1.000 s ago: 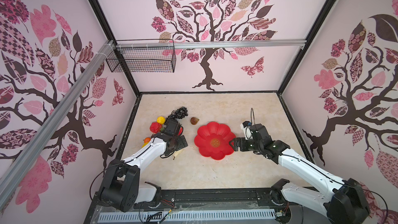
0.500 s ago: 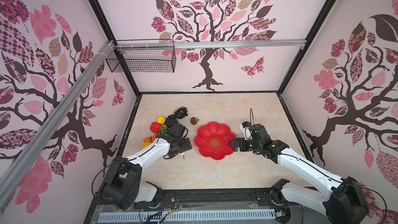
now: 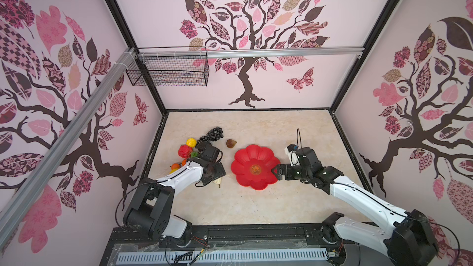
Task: Arrange fruit in a fruit bowl
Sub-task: Pick up the fruit from the middle-left of the table.
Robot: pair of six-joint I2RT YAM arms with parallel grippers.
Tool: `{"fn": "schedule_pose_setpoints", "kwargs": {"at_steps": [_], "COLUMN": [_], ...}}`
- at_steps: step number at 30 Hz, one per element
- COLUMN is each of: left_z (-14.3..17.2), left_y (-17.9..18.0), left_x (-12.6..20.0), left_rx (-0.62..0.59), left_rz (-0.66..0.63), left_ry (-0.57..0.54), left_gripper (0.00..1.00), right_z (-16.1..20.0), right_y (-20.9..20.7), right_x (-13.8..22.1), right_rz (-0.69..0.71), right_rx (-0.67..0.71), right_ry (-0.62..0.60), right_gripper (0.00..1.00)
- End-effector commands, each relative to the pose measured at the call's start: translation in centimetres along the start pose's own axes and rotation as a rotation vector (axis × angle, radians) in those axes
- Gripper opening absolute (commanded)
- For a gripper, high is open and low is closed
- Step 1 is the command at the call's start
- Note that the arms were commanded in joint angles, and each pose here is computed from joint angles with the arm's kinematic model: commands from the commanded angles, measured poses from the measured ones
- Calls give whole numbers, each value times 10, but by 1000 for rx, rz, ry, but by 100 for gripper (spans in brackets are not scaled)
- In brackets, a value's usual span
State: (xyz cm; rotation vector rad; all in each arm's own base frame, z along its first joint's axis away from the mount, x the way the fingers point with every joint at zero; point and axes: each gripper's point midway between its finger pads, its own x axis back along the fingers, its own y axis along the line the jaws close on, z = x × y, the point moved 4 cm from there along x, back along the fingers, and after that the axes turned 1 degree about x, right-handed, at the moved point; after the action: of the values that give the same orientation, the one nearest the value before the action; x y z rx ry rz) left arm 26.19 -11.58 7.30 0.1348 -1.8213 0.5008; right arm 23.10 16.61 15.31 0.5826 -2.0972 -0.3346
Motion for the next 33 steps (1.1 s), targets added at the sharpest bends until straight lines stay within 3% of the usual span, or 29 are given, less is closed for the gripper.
{"fn": "schedule_pose_setpoints", "kwargs": {"at_steps": [1,8,20,33], "left_z": [-3,-2,11,40], "left_y": [-5,-8,-55,-93], "left_x": [5,38,101,113], "left_rx": [26,150,484,551], "left_rz": [57,195,654,778], "left_ry": [-34,-130,-132,-58], "left_gripper": [68,63,62,62], "right_z": [5,6,2,9], "right_y": [6,28,106,145], "right_x": [-5,-5,13,4], "right_rz": [-28,-92,-359,-450], "right_rx": [-5,-1,-15,48], "right_ry": [20,-4,-210,-324], "right_gripper": [100,100,100,100]}}
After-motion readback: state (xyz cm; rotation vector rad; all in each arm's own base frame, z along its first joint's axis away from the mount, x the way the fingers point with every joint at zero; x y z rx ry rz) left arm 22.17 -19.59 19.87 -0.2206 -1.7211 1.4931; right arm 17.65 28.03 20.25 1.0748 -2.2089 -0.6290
